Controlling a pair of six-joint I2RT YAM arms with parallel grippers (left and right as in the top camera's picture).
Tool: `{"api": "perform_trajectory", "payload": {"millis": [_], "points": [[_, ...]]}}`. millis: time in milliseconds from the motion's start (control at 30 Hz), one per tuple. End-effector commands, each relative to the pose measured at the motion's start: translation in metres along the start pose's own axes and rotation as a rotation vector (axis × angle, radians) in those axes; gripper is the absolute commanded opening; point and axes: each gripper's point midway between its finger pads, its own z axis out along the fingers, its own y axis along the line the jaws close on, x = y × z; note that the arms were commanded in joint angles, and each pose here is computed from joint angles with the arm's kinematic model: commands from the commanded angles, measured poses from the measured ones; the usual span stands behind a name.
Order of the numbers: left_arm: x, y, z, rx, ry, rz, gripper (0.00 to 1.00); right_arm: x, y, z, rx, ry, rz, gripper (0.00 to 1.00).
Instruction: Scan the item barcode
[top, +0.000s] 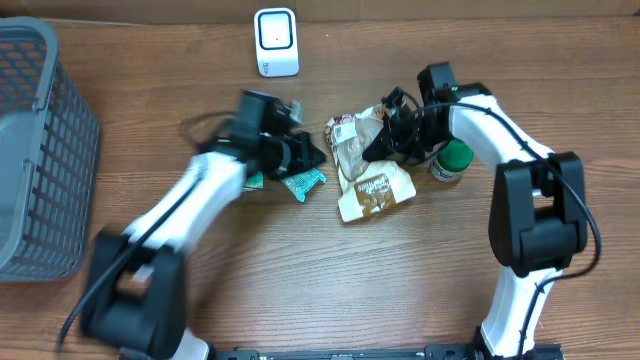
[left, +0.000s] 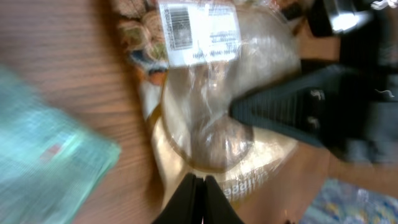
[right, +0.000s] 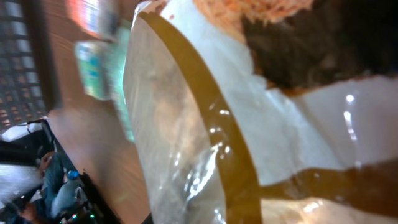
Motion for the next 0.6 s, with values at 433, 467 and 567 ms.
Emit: {"api": "perform_trajectory", "payload": {"millis": [433,467,567], "points": [[-0.021,0.113,-0.197,-0.617,-0.230,0.063,0.70,-0.027,0.172,-0.101,-0.472,-0.240,-0.417,0.04],[-0.022,0.118,-0.200,-0.649,-0.233,0.060,1.00,-0.030,0.171,-0.100,-0.455,-0.245,-0.395,0.04],[-0.022,0.127,-0.208,-0.718,-0.243,0.054,1.00,-0.042,0.170,-0.098,-0.373,-0.272,-0.337,0.04]]}}
